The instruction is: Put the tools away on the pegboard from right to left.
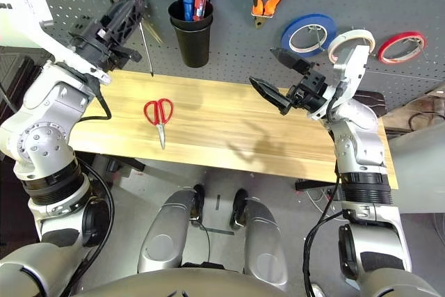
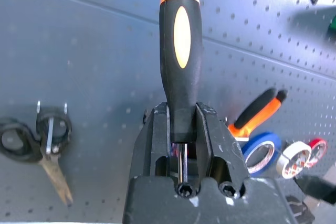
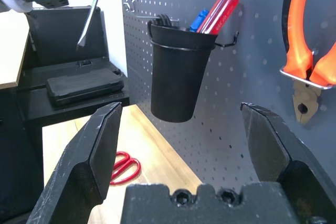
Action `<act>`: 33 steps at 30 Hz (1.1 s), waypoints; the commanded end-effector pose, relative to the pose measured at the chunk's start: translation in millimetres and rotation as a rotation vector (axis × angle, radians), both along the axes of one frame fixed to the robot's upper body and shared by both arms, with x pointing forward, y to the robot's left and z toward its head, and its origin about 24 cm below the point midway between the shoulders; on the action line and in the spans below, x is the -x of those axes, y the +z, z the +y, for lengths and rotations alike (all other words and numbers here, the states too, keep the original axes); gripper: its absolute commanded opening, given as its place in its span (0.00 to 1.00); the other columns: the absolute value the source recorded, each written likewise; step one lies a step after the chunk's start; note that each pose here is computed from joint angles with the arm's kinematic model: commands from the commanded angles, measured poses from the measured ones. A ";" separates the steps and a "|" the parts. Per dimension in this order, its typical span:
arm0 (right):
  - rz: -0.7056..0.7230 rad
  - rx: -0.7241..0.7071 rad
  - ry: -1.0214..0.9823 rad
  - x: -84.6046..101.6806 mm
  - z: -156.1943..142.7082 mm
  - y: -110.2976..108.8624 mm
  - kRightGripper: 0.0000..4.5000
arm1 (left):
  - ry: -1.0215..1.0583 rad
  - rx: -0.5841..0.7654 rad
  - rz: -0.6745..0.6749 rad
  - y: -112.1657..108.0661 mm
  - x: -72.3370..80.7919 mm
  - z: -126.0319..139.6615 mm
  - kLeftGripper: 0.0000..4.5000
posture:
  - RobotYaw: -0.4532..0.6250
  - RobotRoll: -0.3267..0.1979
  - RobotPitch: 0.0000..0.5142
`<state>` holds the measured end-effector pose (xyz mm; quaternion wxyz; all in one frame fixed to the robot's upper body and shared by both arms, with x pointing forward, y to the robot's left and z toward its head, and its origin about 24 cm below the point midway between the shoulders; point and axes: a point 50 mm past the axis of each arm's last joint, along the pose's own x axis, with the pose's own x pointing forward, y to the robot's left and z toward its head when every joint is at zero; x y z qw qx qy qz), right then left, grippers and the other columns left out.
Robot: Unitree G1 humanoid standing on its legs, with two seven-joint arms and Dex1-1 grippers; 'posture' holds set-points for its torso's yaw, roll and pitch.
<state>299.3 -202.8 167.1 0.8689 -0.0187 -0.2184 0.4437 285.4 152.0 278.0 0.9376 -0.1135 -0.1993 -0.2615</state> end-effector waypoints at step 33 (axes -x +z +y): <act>-0.023 -0.033 -0.098 -1.2 1.2 -6.4 1.00 | -0.014 0.194 -0.068 14.5 -93.1 -52.2 0.12 | 0.60 0.62 0.34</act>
